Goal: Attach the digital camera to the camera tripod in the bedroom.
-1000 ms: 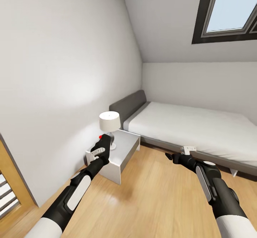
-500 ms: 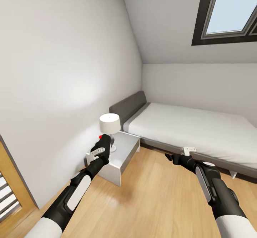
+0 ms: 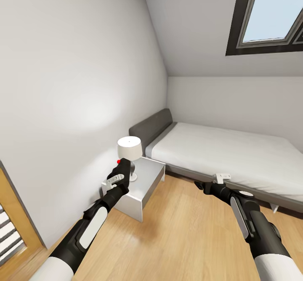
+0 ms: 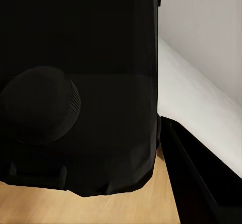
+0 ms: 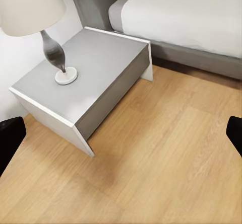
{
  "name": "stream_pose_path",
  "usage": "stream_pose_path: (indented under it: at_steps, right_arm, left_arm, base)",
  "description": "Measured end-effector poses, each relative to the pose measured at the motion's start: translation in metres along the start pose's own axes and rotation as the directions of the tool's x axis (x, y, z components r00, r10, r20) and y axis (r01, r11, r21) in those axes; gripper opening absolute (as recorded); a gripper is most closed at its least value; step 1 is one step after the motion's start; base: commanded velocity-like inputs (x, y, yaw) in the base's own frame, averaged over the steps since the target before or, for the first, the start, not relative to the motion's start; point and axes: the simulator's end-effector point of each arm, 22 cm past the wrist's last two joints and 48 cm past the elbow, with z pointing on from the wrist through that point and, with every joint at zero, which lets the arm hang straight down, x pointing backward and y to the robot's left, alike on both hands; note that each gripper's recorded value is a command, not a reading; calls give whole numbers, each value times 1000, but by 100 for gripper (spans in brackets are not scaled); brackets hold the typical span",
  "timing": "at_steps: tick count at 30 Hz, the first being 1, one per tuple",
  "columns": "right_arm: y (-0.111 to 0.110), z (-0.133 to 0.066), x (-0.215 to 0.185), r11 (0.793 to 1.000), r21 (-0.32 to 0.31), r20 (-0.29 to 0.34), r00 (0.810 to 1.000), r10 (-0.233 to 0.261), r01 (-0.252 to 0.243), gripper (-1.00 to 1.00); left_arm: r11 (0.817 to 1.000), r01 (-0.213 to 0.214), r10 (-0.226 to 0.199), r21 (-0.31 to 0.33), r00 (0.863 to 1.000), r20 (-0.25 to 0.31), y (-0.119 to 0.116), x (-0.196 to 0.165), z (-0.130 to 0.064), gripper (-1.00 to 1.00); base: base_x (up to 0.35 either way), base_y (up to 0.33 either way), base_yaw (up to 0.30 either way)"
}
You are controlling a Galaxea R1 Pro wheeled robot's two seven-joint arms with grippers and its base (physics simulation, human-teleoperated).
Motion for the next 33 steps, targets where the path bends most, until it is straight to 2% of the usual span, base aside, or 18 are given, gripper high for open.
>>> stream_pose_path:
  at_steps: [25, 33]
  right_arm:
    - [7, -16, -39, 1000, 1, -2, 1000, 0, 0, 100]
    - [8, -17, -36, 1000, 3, -34, 999, 11, -10, 100]
  left_arm:
    - [1000, -1, 1, -11, 1000, -4, -20, -33, -8, -100]
    - [1000, -1, 1, -14, 1000, -7, -29, -42, -10, -100]
  base:
    - [0, 0, 0]
    - [0, 0, 0]
